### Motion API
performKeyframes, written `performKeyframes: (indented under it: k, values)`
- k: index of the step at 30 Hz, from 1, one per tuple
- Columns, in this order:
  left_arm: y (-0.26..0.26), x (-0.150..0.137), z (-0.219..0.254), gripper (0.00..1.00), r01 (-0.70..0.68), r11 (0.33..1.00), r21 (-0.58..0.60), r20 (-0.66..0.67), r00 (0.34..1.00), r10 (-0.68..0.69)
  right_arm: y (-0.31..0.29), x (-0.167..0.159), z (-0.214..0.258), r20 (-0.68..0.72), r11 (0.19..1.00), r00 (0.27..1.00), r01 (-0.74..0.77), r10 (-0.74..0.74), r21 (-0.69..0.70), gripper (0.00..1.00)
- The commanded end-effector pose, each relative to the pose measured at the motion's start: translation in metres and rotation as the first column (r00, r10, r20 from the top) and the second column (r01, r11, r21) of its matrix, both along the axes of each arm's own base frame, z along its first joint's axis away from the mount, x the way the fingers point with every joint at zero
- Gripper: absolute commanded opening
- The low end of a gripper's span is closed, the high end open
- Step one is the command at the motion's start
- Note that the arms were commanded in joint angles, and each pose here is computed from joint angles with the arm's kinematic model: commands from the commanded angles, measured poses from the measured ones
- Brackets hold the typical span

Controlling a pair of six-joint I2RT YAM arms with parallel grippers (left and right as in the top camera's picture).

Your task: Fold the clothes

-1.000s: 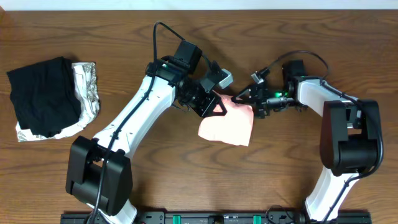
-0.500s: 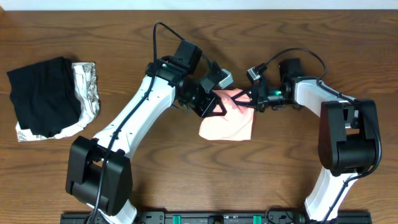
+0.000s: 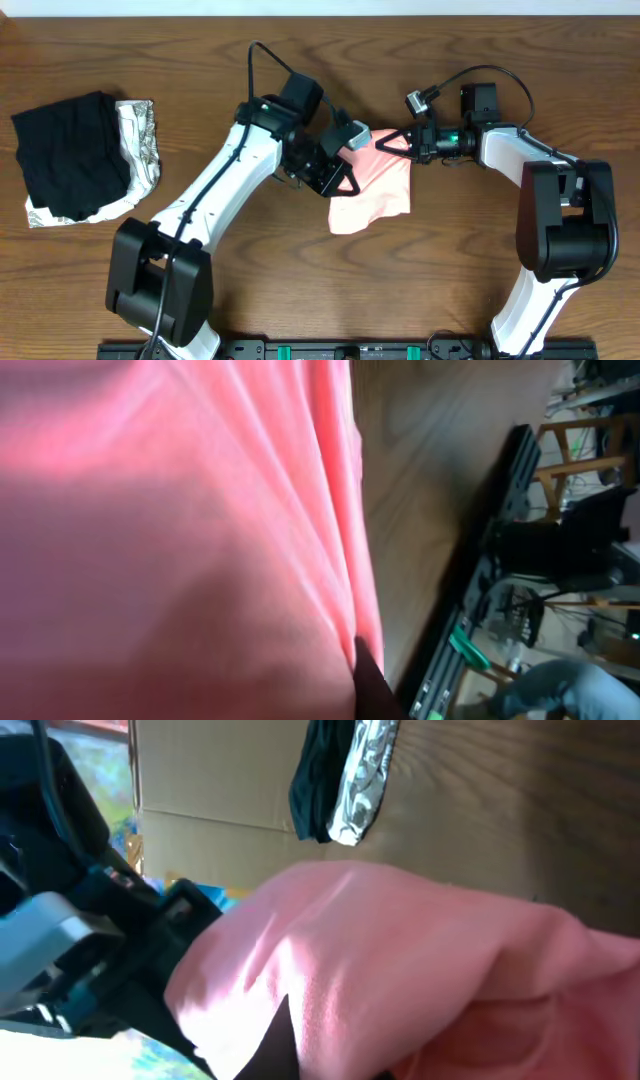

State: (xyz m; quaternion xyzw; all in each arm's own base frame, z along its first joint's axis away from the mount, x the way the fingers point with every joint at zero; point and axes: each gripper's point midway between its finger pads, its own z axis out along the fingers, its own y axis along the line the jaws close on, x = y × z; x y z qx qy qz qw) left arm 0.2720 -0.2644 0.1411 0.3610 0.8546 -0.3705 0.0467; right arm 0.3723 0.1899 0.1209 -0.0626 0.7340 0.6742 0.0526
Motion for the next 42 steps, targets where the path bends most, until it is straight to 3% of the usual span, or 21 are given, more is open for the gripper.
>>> performKeyframes:
  k: [1, 3, 4, 8, 13, 18, 22, 25, 27, 29, 31, 33, 42]
  values:
    - [0.003, -0.017, -0.014, 0.06, 0.01, 1.0, 0.008, -0.047, 0.999, -0.01, -0.012, 0.011, -0.009, -0.019, 0.998, 0.999, 0.049, -0.05, -0.034, 0.22]
    - [0.002, -0.015, -0.018, 0.06, 0.003, 1.0, 0.008, -0.048, 0.999, -0.003, -0.009, 0.009, -0.009, -0.02, 0.999, 0.999, 0.041, -0.042, -0.034, 0.55]
    - [0.002, -0.014, -0.018, 0.06, 0.004, 1.0, 0.006, -0.042, 0.999, -0.003, -0.007, 0.008, -0.009, -0.019, 0.999, 0.999, 0.037, -0.038, -0.034, 0.64]
    - [0.003, -0.005, -0.02, 0.06, -0.014, 1.0, 0.015, -0.009, 1.0, 0.015, -0.008, 0.009, -0.011, -0.018, 0.998, 0.999, 0.043, -0.044, -0.046, 0.74]
    - [0.006, 0.011, -0.015, 0.06, -0.08, 0.997, -0.001, -0.002, 0.997, 0.08, -0.016, 0.015, -0.018, -0.024, 0.993, 0.996, 0.081, -0.084, -0.087, 0.76]
    - [-0.011, 0.039, 0.03, 0.06, -0.108, 0.973, -0.205, 0.047, 0.992, 0.12, -0.031, 0.02, -0.034, -0.058, 0.976, 0.987, 0.136, -0.147, -0.168, 0.76]
    - [-0.013, 0.083, 0.055, 0.06, -0.207, 0.937, -0.282, 0.151, 0.955, 0.256, -0.064, 0.015, -0.068, -0.128, 0.916, 0.96, 0.191, -0.25, -0.353, 0.78]
    - [-0.005, 0.127, 0.066, 0.06, -0.351, 0.887, -0.299, 0.229, 0.876, 0.424, -0.09, 0.002, -0.086, -0.152, 0.87, 0.947, 0.187, -0.283, -0.456, 0.79]
    - [0.007, 0.157, 0.07, 0.06, -0.461, 0.837, -0.294, 0.304, 0.785, 0.539, -0.1, -0.005, -0.091, -0.166, 0.859, 0.943, 0.179, -0.289, -0.48, 0.79]
    - [0.027, 0.185, 0.068, 0.06, -0.603, 0.75, -0.273, 0.366, 0.655, 0.661, -0.107, -0.011, -0.091, -0.177, 0.859, 0.941, 0.172, -0.288, -0.482, 0.78]
    - [0.05, 0.204, 0.058, 0.06, -0.751, 0.613, -0.243, 0.356, 0.519, 0.777, -0.111, -0.016, -0.091, -0.188, 0.859, 0.94, 0.163, -0.284, -0.485, 0.78]
    - [0.059, 0.211, 0.047, 0.06, -0.814, 0.537, -0.223, 0.323, 0.458, 0.828, -0.115, -0.021, -0.095, -0.198, 0.849, 0.938, 0.152, -0.285, -0.506, 0.78]
    - [0.052, 0.213, -0.007, 0.06, -0.893, 0.435, -0.117, 0.182, 0.411, 0.893, -0.123, -0.036, -0.112, -0.225, 0.784, 0.934, 0.085, -0.279, -0.615, 0.76]
